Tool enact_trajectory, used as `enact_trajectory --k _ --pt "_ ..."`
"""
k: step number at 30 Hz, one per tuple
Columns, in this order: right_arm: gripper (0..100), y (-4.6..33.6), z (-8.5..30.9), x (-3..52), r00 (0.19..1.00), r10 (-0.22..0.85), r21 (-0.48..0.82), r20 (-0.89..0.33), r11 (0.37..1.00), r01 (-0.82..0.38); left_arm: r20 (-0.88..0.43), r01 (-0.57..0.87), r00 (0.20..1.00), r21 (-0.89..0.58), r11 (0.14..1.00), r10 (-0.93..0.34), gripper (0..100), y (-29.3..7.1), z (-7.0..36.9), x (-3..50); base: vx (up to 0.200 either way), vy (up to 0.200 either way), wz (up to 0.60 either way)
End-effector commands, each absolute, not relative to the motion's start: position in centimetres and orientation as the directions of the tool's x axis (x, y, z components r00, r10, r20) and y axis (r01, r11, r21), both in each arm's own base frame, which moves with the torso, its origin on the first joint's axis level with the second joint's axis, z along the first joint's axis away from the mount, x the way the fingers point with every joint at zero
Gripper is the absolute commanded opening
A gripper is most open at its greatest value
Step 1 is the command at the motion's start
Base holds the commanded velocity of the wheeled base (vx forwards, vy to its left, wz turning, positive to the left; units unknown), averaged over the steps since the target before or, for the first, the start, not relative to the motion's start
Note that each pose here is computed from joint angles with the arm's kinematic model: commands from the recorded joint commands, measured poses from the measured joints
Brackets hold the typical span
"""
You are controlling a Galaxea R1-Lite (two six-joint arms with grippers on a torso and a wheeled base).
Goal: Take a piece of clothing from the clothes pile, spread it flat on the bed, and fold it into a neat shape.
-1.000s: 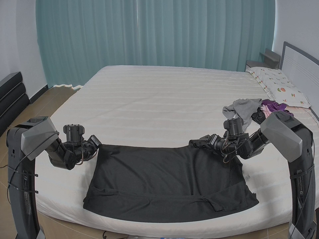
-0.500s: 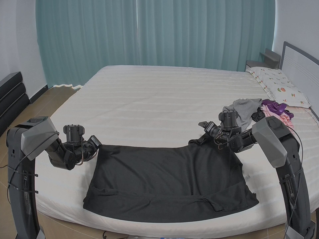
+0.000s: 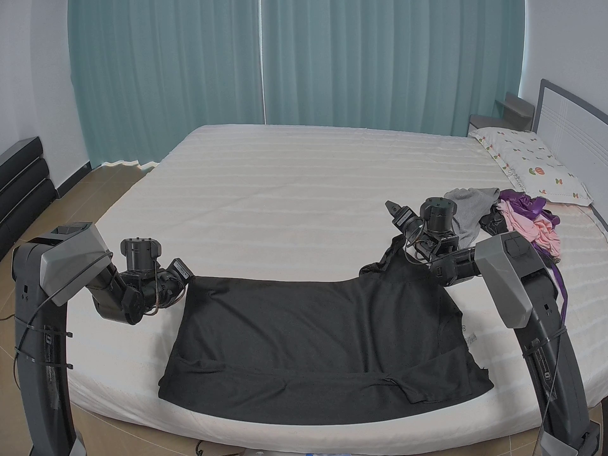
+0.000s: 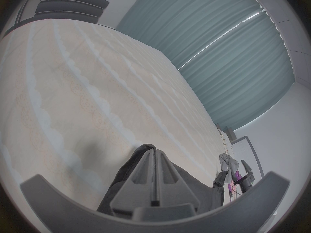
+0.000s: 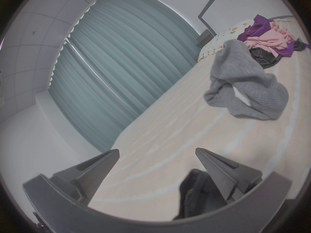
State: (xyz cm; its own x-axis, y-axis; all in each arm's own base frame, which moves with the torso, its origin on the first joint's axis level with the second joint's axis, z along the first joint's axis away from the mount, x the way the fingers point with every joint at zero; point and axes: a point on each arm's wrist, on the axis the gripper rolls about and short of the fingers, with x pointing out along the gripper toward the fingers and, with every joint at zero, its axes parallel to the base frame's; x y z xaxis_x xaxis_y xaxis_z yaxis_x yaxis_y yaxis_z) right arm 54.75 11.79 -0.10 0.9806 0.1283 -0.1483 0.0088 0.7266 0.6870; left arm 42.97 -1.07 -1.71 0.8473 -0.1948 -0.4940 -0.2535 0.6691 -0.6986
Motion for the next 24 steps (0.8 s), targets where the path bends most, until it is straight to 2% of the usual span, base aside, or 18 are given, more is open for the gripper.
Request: enact_trajectory --k 1,9,12,14,18,24 --pt "100 9.4 -0.3 54.3 0.969 0.089 0.647 -0.230 0.758 0.084 -0.490 -0.250 0.850 -0.700 0.669 -0.195 0 -1.1 -1.6 43.0 0.000 0.000 0.00" --pt "100 5.2 1.3 52.3 0.945 0.135 0.616 -0.299 0.783 0.083 -0.489 -0.248 0.850 -0.700 0.669 -0.196 0 -1.1 -1.6 43.0 0.000 0.000 0.00" --pt "100 4.1 0.6 51.7 0.928 0.170 0.614 -0.332 0.786 0.076 -0.491 -0.251 0.849 -0.700 0.669 -0.196 0 -1.1 -1.6 43.0 0.000 0.000 0.00" --pt "100 3.0 -0.7 51.3 0.911 0.178 0.576 -0.371 0.814 0.076 -0.489 -0.248 0.850 -0.700 0.669 -0.196 0 -1.1 -1.6 43.0 0.000 0.000 0.00" --pt "100 2.5 -2.5 50.5 0.886 0.177 0.532 -0.429 0.842 0.089 -0.489 -0.248 0.850 -0.700 0.669 -0.196 0 -1.1 -1.6 43.0 0.000 0.000 0.00" --pt "100 3.0 -3.4 50.1 0.867 0.213 0.538 -0.450 0.840 0.072 -0.491 -0.248 0.848 -0.700 0.670 -0.198 0 -1.3 -1.6 43.0 0.000 0.000 0.00"
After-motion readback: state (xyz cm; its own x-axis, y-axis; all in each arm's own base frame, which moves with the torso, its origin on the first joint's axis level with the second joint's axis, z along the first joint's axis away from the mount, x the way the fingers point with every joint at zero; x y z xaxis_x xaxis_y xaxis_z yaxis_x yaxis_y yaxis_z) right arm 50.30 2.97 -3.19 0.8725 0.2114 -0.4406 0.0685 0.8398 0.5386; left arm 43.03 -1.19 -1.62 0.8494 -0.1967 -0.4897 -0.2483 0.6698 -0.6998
